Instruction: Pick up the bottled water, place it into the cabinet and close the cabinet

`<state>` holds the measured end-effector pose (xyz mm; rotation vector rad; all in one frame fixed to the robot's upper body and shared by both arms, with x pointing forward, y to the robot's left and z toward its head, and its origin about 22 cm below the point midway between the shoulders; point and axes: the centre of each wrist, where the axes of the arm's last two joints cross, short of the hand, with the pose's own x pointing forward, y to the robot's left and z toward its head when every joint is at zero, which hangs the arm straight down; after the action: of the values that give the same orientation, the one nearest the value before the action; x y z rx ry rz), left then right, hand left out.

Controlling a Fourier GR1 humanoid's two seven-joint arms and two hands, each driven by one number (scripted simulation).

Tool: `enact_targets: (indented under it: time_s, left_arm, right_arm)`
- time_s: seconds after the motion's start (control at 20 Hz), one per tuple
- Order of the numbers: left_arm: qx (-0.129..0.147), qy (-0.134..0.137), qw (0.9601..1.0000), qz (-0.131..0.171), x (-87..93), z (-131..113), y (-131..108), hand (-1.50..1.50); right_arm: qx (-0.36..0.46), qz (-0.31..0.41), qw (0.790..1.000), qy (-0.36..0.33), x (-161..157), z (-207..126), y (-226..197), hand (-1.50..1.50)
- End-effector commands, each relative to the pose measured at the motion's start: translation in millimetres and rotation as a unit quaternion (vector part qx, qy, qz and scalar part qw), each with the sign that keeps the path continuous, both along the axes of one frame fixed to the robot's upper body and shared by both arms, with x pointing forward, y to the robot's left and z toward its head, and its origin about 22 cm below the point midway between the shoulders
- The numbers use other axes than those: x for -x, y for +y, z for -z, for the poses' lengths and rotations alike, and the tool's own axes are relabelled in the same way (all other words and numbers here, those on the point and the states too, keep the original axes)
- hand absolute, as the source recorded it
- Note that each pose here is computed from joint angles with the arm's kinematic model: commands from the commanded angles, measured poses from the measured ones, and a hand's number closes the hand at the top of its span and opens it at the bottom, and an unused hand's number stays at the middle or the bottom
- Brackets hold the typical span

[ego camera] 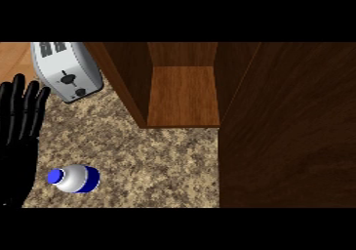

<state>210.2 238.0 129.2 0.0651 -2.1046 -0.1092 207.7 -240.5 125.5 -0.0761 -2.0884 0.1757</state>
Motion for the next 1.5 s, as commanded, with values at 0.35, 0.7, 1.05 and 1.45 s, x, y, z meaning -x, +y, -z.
enact_targets:
  time_s: [0.35,0.7,1.05,1.45]
  left_arm:
    - [0.145,0.118,0.9823,0.004,54.8,22,-27,-1.5]
    - [0.159,0.129,0.9788,-0.001,116.5,-18,-43,-1.5]
    - [0.162,0.124,0.979,-0.009,137.5,-38,-48,-1.5]
    - [0.165,0.126,0.978,-0.015,144.7,-33,-62,-1.5]
  right_arm:
    - [-0.092,-0.084,0.987,0.102,44,19,10,-1.5]
    - [-0.084,-0.108,0.986,0.098,96,-18,-14,-1.5]
    - [-0.092,-0.108,0.984,0.107,98,-32,-18,-1.5]
    - [-0.091,-0.102,0.984,0.113,111,-38,-18,-1.5]
